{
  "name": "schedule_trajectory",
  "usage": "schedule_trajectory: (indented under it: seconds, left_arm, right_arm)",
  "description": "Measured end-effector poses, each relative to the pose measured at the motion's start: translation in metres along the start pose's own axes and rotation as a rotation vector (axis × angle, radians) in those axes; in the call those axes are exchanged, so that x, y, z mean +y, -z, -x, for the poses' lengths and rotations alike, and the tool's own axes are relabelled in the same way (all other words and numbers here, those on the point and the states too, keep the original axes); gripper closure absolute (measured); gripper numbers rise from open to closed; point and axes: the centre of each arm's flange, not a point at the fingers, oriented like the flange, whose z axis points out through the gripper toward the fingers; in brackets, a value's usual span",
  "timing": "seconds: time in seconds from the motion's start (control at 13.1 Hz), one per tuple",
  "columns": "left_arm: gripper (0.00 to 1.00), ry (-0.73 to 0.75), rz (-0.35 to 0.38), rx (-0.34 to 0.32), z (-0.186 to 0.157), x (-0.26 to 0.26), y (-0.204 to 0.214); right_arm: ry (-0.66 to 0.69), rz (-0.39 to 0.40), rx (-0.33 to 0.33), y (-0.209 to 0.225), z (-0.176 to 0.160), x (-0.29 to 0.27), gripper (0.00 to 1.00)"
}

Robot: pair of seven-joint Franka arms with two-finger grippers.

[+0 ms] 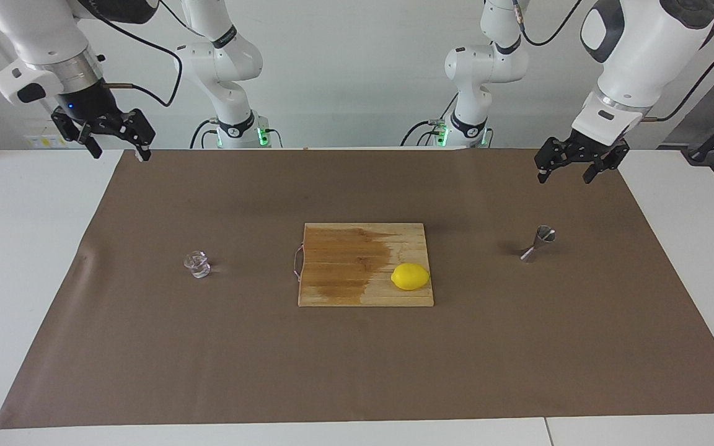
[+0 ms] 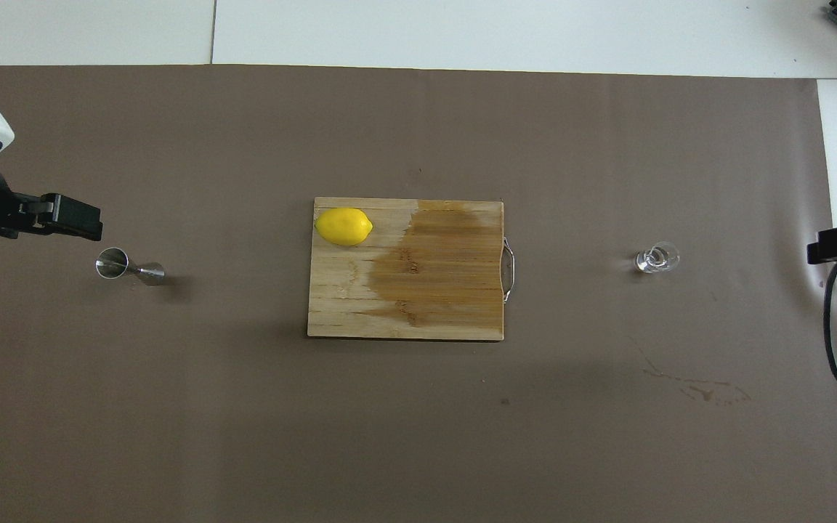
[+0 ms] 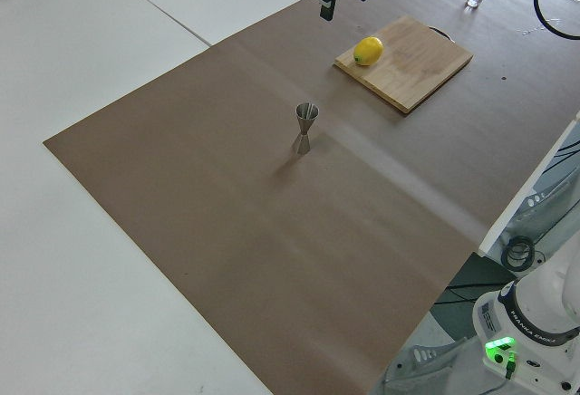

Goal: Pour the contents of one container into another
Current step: 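Open the left gripper at its rest position beside the metal cup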

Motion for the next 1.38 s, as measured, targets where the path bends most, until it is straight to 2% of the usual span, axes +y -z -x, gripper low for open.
schedule_trajectory:
  seconds: [0.46,0.61,0.84,1.07,1.22,1.38]
  left_arm:
    - [0.0,0.0,0.0,-0.001,0.0,0.0,0.0]
    - [0.0,0.008,0.026,0.001,0.0,-0.002,0.001]
    - [0.0,0.085,0.178,-0.011,0.002,-0.022,0.0]
    - [0.0,0.16,0.272,-0.064,0.005,-0.046,-0.011]
    - [0.0,0.236,0.359,-0.122,0.0,-0.06,-0.028]
    - [0.0,0.358,0.463,-0.212,-0.01,-0.078,-0.049]
  right_arm:
    - [0.0,0.0,0.0,0.0,0.0,0.0,0.0]
    - [0.0,0.0,0.0,0.0,0.0,0.0,0.0]
    - [-0.006,0.0,0.0,0.0,0.0,0.003,0.0]
    - [-0.019,-0.001,0.001,0.001,0.001,0.005,0.0]
    - [-0.065,-0.001,0.001,0.001,0.001,0.005,0.0]
    - [-0.083,-0.001,0.002,0.001,0.001,0.003,0.0]
